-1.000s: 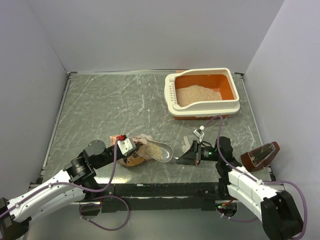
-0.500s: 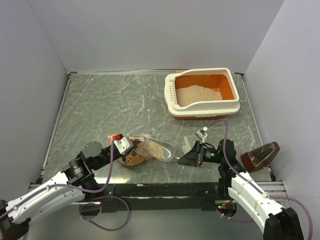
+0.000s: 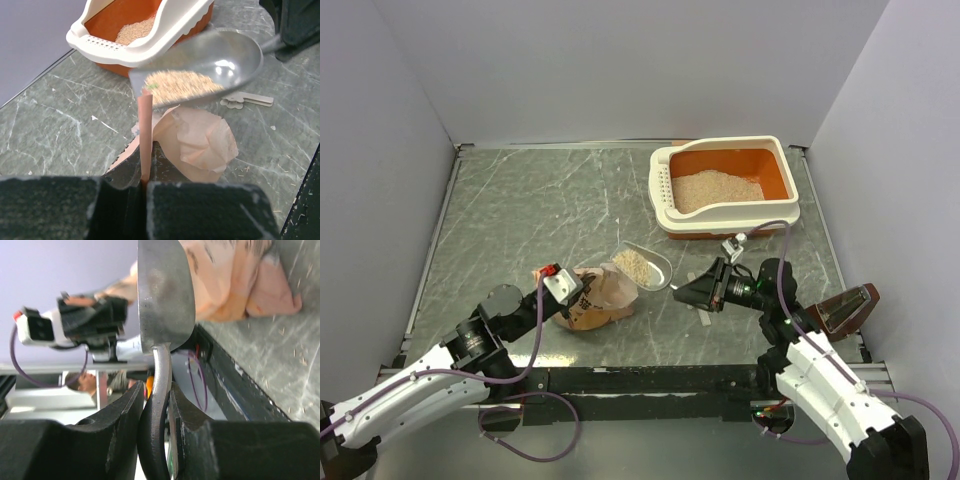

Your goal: Fill the litter box with clean litter

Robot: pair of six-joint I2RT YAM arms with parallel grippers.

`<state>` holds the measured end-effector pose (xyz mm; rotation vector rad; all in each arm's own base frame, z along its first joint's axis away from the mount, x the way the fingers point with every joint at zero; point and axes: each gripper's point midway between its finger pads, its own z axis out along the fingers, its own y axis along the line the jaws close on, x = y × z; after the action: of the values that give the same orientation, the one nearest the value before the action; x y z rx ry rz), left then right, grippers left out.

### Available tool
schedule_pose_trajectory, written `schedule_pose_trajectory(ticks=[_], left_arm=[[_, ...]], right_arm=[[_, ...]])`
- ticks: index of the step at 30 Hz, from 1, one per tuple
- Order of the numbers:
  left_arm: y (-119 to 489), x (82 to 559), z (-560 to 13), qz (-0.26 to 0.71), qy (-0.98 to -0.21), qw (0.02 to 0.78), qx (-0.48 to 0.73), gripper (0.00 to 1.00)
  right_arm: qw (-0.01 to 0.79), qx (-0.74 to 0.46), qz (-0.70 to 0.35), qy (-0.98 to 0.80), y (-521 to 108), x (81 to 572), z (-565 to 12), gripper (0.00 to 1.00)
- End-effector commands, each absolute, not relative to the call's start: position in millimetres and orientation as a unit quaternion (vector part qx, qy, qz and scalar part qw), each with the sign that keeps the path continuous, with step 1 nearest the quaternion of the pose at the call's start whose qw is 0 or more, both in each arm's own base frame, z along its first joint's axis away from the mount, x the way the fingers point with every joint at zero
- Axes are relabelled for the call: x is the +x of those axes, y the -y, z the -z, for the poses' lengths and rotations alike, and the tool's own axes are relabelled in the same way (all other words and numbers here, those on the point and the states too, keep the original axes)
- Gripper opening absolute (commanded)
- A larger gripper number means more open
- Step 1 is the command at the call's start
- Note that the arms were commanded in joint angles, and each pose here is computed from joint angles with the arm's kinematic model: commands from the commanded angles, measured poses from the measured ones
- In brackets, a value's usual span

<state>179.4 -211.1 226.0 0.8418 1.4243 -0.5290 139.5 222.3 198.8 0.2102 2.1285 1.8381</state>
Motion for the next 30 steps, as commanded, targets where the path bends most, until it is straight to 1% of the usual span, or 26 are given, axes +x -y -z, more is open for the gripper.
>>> schedule_pose_trajectory(ticks=[1,9,15,20,26,30], left_arm=[[213.3,177.4,-263.0,0.264,-0.603,0.674,0.335,0.01],[219.9,174.3,-256.9,0.272,-0.607,0.66,0.348,0.01],[219.5,174.1,-253.8,0.265,-0.614,0.656,0.35,0.01],[218.6,174.6,-254.7,0.26,-0.612,0.659,0.35,0.01],[220.1,175.0,-241.5,0.25,-0.628,0.642,0.363,0.01],[221.1,174.7,-238.0,0.246,-0.629,0.638,0.37,0.01]], right_arm=[[0.222,0.089,-0.638,-0.732,-220.8,166.1,-238.3,0.0],[0.263,0.137,-0.622,-0.725,-219.5,209.0,-251.1,0.0],[0.315,0.173,-0.607,-0.709,-205.7,255.3,-262.4,0.0],[0.338,0.197,-0.598,-0.7,-195.5,291.4,-268.7,0.0],[0.379,0.23,-0.575,-0.687,-170.7,334.1,-276.9,0.0],[0.412,0.249,-0.534,-0.695,-144.1,357.8,-275.9,0.0]])
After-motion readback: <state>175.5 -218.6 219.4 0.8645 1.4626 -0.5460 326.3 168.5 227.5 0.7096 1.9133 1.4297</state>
